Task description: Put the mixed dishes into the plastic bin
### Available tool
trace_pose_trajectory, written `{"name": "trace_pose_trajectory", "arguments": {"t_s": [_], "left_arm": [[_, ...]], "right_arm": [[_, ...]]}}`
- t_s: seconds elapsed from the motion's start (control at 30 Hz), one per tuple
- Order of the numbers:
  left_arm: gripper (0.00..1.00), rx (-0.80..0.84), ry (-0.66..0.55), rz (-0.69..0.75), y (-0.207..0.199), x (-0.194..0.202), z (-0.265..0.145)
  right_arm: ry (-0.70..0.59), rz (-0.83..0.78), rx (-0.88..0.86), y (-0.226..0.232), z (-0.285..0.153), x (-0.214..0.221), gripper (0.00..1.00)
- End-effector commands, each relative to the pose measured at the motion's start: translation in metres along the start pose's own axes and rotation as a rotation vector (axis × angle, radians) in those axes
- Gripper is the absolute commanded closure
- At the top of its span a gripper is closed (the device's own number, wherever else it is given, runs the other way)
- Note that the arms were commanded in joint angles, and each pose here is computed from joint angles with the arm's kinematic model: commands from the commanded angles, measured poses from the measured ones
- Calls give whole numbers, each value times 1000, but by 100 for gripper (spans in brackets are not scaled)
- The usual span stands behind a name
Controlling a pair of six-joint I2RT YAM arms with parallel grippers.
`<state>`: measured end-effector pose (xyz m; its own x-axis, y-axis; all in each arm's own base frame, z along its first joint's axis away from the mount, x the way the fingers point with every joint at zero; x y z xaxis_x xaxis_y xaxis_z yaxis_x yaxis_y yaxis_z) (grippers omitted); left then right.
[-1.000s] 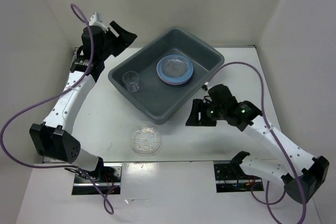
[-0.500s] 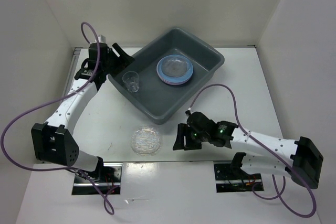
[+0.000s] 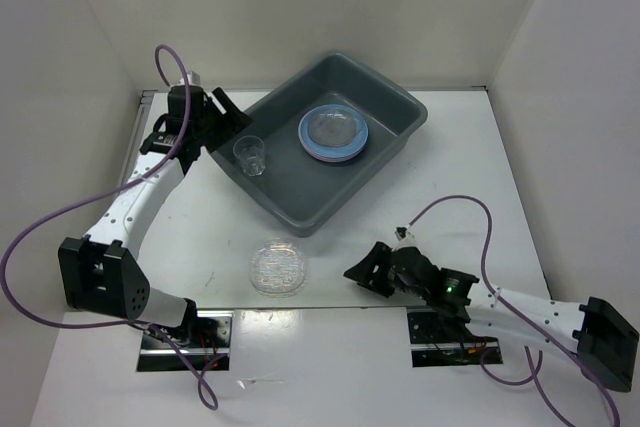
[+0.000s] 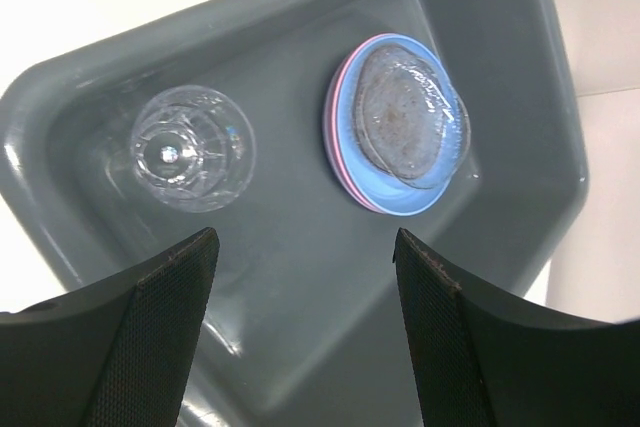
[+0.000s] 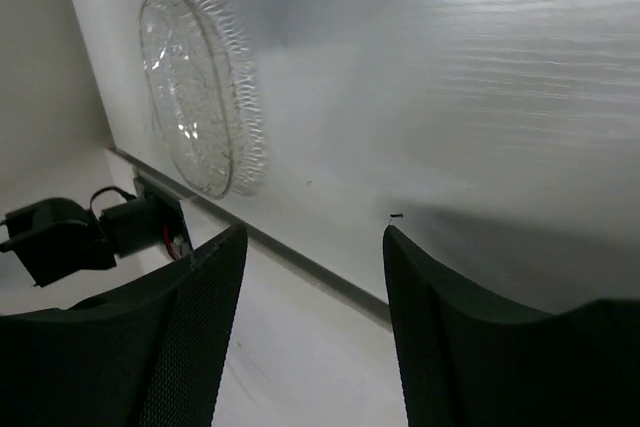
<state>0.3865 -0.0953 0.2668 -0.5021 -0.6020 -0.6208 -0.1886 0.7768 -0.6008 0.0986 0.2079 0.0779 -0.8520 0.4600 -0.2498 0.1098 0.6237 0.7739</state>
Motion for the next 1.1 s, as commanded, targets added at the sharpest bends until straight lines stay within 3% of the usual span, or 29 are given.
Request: {"name": "trace_pose_trajectory", "arguments": {"t_s": [0.0,0.37,0.53,0.57,0.67,0.87,1.07], "left_arm": [[21,-17,-14,36,6,-3,1],[21,-37,9,43,15,7,4],[21,-43,16,43,18,9,5],[21,-43,16,43,18,9,5],[21,-44,3,43,17,7,2],[21,-32,-11,55,14,4,-3],[21,-40,-2,54,18,9,-4]], "right_arm": [[-79,159,-111,1,0,-7,39],[-90,132,-146,11,-13,-10,39],[-93,-5,-63,37,5,-9,39],[-134,-25,-79,63,7,-15,39],[-129,-102,32,65,28,-3,37],[-156,-71,-27,74,27,-6,37],[-69,-71,-7,69,54,19,39]]}}
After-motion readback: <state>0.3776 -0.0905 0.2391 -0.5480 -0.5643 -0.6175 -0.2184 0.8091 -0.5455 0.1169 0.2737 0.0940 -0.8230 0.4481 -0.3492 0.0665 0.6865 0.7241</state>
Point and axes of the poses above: each gripper's point midway between its finger pads, its own z axis out along the fingers, its own y axis along the line the jaws close on, x = y × z, the point moved 4 cm from there along -z, back along the fingers, and after that the axes turned 1 degree about z, right-handed, at the moved point
